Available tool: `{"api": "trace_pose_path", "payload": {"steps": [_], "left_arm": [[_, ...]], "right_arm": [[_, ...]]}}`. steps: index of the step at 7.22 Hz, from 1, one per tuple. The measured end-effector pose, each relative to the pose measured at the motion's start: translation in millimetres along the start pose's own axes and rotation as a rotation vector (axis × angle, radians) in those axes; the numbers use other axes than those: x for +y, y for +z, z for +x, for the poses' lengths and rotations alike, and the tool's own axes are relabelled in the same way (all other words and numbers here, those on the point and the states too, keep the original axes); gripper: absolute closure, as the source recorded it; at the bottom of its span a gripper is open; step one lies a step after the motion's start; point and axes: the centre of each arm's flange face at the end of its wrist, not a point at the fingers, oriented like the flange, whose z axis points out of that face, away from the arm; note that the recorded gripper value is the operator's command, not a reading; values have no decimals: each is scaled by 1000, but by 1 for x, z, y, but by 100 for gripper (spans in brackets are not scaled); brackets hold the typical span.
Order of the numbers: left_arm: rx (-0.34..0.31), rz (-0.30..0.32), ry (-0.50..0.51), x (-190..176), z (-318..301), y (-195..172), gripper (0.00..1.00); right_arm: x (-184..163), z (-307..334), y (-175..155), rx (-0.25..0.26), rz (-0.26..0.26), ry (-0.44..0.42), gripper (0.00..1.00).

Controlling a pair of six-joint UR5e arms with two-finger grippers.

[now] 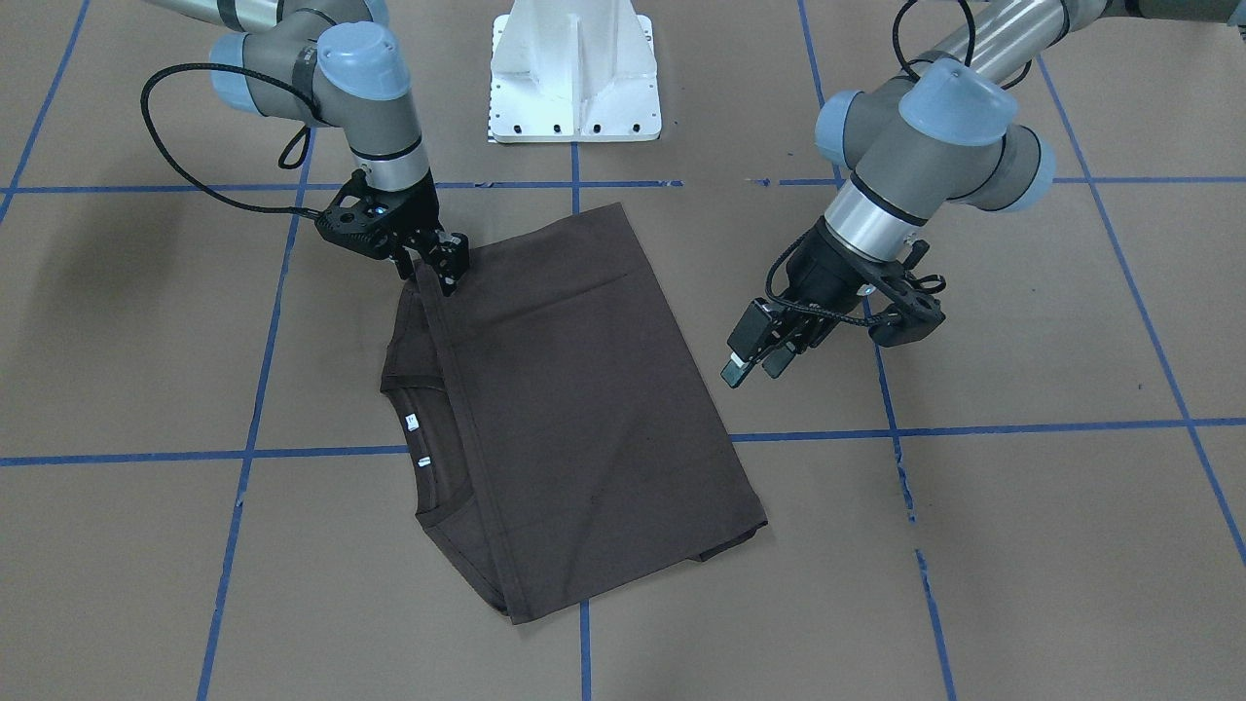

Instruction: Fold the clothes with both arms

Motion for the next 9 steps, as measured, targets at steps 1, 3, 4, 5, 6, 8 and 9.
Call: {"api": "trace_pose_path", "payload": {"steps": [1,3,4,5,6,8,9], "left_arm": [[-1,0,-1,0,0,0,25],[-1,0,-1,0,0,0,25],[0,0,0,0,0,0,25],[1,-1,0,0,0,0,25],[2,-1,-1,1,1,-1,25],[3,-2,-2,1,1,-1,25],[4,-2,-2,1,2,-2,25]], "right_arm": [[5,3,4,7,-5,6,29],[7,9,8,22,-6,6,29],[6,12,10,28,-5,6,32],[6,14,11,33,-5,6,44],[6,16,12,37,-4,7,83],[5,18,13,41,-9,7,100],[6,19,12,44,-19,7,100]]}}
